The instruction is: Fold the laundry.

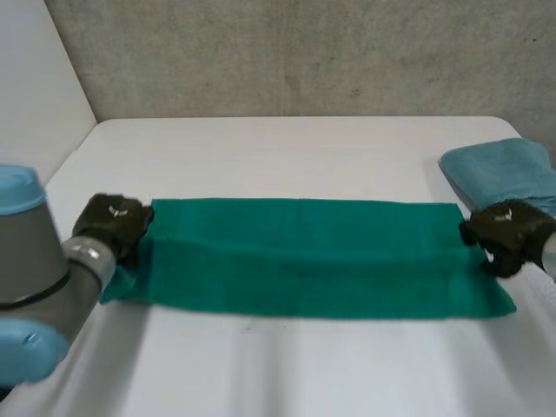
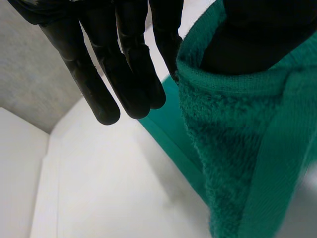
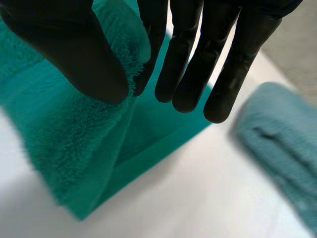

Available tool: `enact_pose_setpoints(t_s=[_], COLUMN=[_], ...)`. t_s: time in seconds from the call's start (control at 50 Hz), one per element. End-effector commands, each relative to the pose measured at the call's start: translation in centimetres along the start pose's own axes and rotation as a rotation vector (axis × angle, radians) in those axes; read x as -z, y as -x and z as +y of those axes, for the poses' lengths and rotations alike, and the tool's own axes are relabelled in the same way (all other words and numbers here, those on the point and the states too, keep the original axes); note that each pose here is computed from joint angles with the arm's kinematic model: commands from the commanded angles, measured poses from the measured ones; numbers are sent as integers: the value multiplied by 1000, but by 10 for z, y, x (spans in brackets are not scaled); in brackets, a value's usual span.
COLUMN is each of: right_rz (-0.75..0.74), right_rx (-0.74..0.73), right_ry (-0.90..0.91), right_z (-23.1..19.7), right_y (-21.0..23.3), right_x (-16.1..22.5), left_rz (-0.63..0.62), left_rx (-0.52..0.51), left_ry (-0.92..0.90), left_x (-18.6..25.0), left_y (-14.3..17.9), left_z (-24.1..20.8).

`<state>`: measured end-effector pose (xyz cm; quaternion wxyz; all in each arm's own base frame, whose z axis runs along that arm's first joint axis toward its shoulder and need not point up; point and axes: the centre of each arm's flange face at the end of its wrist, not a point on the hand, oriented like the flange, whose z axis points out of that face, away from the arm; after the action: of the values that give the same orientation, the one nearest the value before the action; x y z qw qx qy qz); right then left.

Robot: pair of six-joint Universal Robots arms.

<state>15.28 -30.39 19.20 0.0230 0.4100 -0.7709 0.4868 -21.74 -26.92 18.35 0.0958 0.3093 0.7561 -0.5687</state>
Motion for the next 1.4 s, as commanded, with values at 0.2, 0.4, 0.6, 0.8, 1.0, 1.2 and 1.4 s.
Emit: enact_pose_setpoints(t_s=[0.2,0.4,0.6,0.8,1.0,1.2,1.4], right_rz=[229,308,290,-70,-122,-179,-184], right_rx=[97,109,20,-318,-342,-375,-378], right_ry=[-91,-84,-124,-123,-117,-126,-120], right_z=[-22,-12,-25,-41,-31,-30,-27], right_y=[-6,-15,-20,-5,4,14,16], right_x=[-93,-135,-135,-129,-143,-151,-154], left_rz=[-61,-85,-56,-27,-25,-33,-36], left_rx=[-112,-111,-118,-126,-126,-120,-119], left_ry=[-115,-158,-168,-142,-136,-136,-145], left_x=[-127,-164,-161,-145,-139,-135,-134], left_y=[-17,-24,-40,-45,-42,-34,-32], left_z=[-2,0,-3,-1,-2,-4,-8])
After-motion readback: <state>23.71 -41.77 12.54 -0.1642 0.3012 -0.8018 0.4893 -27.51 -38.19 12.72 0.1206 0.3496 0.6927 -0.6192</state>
